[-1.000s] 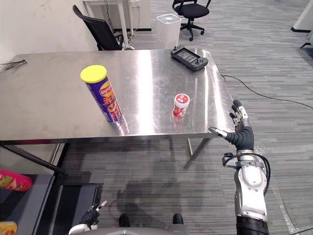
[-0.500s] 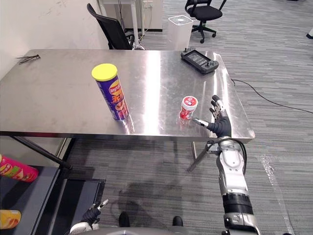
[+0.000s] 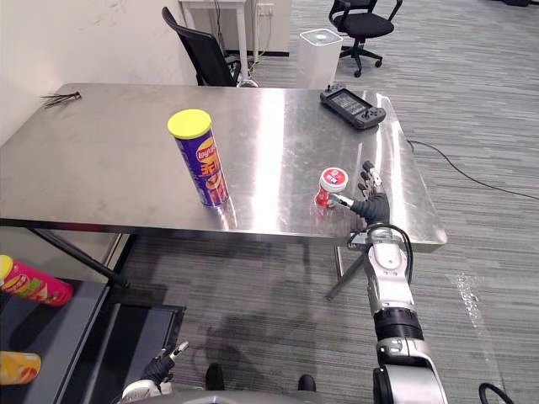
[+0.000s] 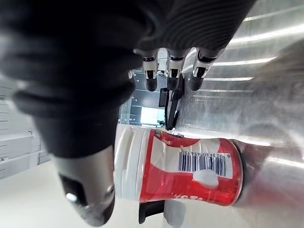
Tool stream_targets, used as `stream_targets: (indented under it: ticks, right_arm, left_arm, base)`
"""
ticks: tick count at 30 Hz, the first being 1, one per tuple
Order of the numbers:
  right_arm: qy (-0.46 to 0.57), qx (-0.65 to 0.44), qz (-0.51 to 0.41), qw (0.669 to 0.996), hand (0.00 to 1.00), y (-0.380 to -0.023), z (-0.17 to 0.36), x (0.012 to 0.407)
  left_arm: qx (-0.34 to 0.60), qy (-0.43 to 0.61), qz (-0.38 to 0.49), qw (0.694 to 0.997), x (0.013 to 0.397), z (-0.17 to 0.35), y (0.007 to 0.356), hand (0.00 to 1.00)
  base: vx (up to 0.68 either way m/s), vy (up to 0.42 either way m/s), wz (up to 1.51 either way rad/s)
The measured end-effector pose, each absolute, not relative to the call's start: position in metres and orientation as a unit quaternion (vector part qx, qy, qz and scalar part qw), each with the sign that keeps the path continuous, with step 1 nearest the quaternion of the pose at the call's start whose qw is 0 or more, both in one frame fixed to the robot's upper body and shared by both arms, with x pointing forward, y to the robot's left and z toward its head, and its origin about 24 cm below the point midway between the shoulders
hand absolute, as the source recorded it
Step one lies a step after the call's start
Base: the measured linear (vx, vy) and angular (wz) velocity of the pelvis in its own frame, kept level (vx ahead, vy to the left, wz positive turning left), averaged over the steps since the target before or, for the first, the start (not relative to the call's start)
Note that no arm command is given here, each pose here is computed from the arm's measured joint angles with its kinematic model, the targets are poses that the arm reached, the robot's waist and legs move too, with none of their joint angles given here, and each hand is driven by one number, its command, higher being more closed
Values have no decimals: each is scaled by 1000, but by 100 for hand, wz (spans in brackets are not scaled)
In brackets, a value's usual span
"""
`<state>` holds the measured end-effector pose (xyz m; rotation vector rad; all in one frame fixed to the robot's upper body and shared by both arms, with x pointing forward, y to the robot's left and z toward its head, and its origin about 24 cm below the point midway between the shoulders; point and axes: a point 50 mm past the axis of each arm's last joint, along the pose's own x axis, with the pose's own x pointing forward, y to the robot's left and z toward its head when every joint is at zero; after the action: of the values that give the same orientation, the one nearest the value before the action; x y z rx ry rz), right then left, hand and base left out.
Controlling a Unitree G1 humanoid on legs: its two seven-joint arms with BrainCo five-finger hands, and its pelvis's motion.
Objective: Put the gum and the chips on the shelf.
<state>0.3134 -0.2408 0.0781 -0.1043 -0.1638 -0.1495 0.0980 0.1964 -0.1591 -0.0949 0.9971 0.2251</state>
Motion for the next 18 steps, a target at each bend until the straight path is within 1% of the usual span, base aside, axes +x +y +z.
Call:
stream_targets:
  ticks: [11, 12, 18]
  right_arm:
    - [-92, -46, -41, 994, 0, -220, 85, 325]
    - [-91, -43, -40, 994, 100, -218, 85, 325]
    - [-89, -39, -19, 995, 100, -204, 82, 326]
  left_arm:
    - [-41, 472, 98, 875, 103, -158, 194, 0]
    - [-41, 472, 98, 875, 103, -158, 194, 0]
    - [-39, 469, 101, 877, 105, -157, 195, 0]
  base:
    - [6, -6, 3]
    - [0, 0, 0]
    - [0, 0, 0]
